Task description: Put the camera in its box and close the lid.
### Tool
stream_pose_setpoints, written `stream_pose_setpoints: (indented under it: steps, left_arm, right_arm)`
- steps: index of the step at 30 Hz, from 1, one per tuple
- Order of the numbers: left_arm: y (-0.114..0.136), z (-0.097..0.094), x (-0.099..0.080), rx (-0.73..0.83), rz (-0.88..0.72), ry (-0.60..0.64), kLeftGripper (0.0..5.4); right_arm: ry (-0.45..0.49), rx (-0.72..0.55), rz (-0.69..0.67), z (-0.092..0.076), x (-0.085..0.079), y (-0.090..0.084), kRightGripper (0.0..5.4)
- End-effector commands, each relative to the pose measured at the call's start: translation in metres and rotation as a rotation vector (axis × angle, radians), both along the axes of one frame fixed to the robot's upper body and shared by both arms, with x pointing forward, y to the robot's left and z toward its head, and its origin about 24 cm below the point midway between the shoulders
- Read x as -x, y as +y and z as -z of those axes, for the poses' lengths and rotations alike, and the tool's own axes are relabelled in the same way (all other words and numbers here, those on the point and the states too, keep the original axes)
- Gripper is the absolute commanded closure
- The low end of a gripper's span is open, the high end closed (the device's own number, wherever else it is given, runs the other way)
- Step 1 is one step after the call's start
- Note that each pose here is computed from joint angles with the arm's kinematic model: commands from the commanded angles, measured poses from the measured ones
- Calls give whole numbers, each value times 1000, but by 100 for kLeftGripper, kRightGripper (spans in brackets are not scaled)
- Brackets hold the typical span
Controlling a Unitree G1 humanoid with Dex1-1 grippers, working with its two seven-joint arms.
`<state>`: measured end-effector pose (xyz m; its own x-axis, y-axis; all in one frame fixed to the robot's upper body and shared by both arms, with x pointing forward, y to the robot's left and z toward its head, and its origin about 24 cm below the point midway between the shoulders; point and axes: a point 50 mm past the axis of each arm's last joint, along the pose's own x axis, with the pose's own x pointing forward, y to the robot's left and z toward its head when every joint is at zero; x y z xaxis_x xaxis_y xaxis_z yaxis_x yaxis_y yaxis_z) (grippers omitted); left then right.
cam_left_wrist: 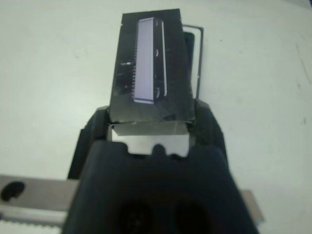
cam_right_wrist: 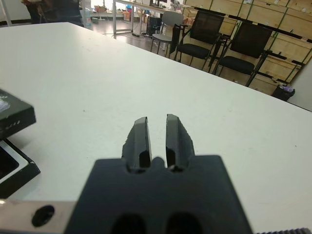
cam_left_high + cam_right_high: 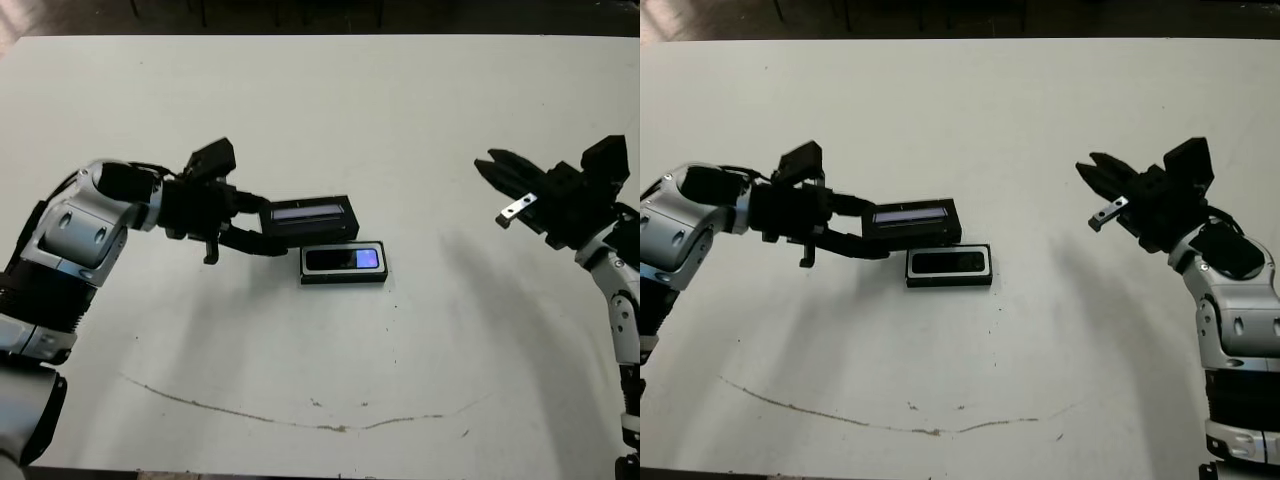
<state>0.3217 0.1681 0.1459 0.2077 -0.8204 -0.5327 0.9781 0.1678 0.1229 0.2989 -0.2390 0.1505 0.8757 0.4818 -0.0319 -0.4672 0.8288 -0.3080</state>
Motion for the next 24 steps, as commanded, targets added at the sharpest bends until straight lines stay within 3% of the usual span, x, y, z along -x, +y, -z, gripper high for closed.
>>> stream_pose_setpoints:
  steps: [1,7,24]
  left_arm:
    - [1,6,-1,-13,20,14,390]
    - [-1,7,0,-7,43,-3,390]
    - [-21,24,10,55,104,99,390]
  right_arm:
    - [17,16,-8,5,0,-2,540]
    - [12,48,-29,4,1,0,540]
    - [30,64,-42,4,2,1,540]
